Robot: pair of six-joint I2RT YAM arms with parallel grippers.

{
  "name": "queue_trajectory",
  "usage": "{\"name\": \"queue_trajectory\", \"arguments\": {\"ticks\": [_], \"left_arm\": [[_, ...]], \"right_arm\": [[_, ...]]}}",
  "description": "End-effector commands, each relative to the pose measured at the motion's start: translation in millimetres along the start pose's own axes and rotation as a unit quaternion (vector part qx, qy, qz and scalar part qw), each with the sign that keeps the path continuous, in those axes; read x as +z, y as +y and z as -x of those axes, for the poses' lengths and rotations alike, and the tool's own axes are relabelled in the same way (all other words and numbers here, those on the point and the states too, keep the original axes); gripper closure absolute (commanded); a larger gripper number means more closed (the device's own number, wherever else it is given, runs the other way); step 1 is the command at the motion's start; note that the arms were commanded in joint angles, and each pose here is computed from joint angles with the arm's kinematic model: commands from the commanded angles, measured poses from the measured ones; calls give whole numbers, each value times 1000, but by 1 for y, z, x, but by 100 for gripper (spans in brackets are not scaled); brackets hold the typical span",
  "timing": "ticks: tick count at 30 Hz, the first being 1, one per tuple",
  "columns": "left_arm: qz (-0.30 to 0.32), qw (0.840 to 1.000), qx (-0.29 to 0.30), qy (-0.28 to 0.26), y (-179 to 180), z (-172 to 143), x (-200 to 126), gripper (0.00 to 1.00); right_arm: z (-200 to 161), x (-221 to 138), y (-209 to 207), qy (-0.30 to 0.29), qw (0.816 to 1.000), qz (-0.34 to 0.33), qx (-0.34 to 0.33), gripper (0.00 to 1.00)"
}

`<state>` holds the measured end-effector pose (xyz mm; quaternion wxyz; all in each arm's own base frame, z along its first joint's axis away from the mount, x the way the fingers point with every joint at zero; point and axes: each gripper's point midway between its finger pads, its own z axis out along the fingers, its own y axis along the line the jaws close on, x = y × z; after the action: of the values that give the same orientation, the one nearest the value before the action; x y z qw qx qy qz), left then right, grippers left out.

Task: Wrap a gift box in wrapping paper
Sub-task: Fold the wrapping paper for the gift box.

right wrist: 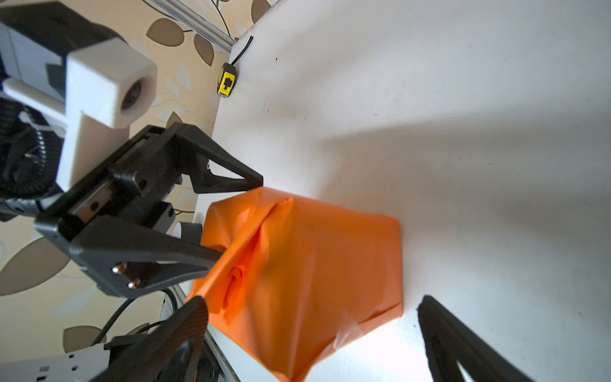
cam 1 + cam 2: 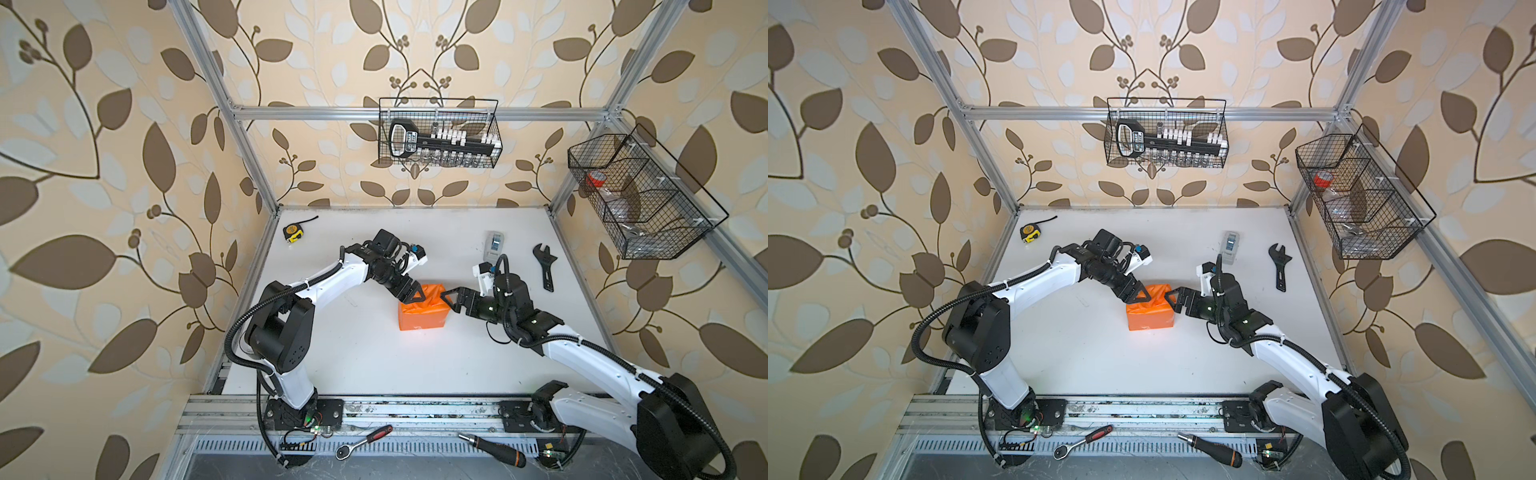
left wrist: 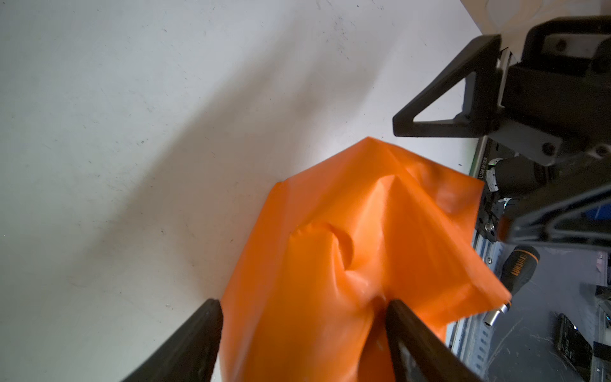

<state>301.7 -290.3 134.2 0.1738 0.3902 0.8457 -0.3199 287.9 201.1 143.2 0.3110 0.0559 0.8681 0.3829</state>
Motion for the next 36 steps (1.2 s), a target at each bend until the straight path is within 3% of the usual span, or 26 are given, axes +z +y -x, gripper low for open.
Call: {"name": "queue_trajectory", "arguments": {"ticks": [1,6,12,23,32,36], "left_arm": [[12,1000,12,26,2,-8,6,21],[12,999,11,28,2,-9,8,20],[20,999,11,26,4,-6,6,20],[44,999,-3,19,8,6,-2,20],[69,994,-81,-12,8,25,-24,20],[69,991,-110,-19,3,13,-26,19]], "right_arm": [[19,6,16,-14,1000,17,7,0],[24,21,15,-9,1000,12,13,1],[2,32,0,14,1000,-9,5,4],[-22,22,-29,15,999,-22,23,8],[-24,26,-40,17,999,-25,30,9],[-23,28,-38,17,999,-20,33,10]]}}
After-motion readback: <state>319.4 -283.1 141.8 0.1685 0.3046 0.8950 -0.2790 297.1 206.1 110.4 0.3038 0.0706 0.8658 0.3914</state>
